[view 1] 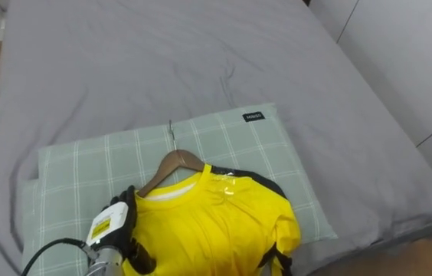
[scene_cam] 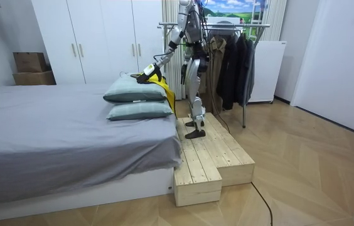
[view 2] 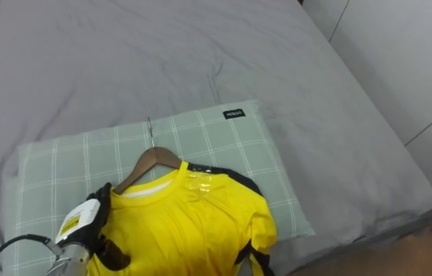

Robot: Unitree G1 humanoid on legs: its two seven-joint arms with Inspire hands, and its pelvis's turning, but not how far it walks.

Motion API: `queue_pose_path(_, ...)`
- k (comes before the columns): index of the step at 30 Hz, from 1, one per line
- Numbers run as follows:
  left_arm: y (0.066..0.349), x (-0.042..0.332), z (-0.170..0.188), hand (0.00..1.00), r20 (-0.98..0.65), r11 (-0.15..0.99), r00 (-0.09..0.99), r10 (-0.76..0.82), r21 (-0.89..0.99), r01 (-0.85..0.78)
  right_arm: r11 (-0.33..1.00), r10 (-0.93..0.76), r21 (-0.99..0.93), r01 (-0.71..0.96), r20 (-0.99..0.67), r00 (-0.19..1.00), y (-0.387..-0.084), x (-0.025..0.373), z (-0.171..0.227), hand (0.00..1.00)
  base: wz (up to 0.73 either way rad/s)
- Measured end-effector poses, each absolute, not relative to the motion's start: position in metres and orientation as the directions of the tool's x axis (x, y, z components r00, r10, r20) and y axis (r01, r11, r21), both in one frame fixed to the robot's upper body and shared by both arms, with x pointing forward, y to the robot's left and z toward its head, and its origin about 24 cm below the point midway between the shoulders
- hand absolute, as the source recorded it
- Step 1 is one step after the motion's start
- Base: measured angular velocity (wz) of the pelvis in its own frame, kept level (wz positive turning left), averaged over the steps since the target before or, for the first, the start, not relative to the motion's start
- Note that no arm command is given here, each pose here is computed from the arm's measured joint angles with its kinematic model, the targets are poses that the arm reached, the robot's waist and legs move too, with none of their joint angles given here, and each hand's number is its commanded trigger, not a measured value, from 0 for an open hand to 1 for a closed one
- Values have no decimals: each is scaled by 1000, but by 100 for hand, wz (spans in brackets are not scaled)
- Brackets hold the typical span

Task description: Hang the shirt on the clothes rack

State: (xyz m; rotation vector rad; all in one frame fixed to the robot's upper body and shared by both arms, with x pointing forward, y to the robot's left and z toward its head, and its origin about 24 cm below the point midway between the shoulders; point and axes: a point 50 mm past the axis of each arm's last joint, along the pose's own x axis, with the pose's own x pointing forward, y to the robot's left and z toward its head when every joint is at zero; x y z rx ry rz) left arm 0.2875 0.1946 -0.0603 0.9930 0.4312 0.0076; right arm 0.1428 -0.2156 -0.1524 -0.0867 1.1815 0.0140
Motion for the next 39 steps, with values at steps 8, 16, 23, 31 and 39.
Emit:
queue_pose_path(8,197,289,-58,0,-340,565,916,214,808,168,994,-34,-72,-86,-924,381,-213,143,-153,0,0)
queue_pose_path(16,198,297,-51,0,-332,567,921,205,807,165,995,-33,-69,-78,-921,388,-212,146,-152,0,0)
queue_pose_path(23,198,307,-41,0,-303,563,931,201,814,143,995,-31,-65,-72,-916,399,-211,148,-152,0,0)
queue_pose_path(31,205,313,-34,0,-297,541,934,197,827,149,995,-26,-63,-77,-910,414,-209,154,-149,0,0)
queue_pose_path(39,213,326,-19,0,-314,520,932,179,834,181,993,-20,-68,-92,-894,448,-210,161,-146,0,-6)
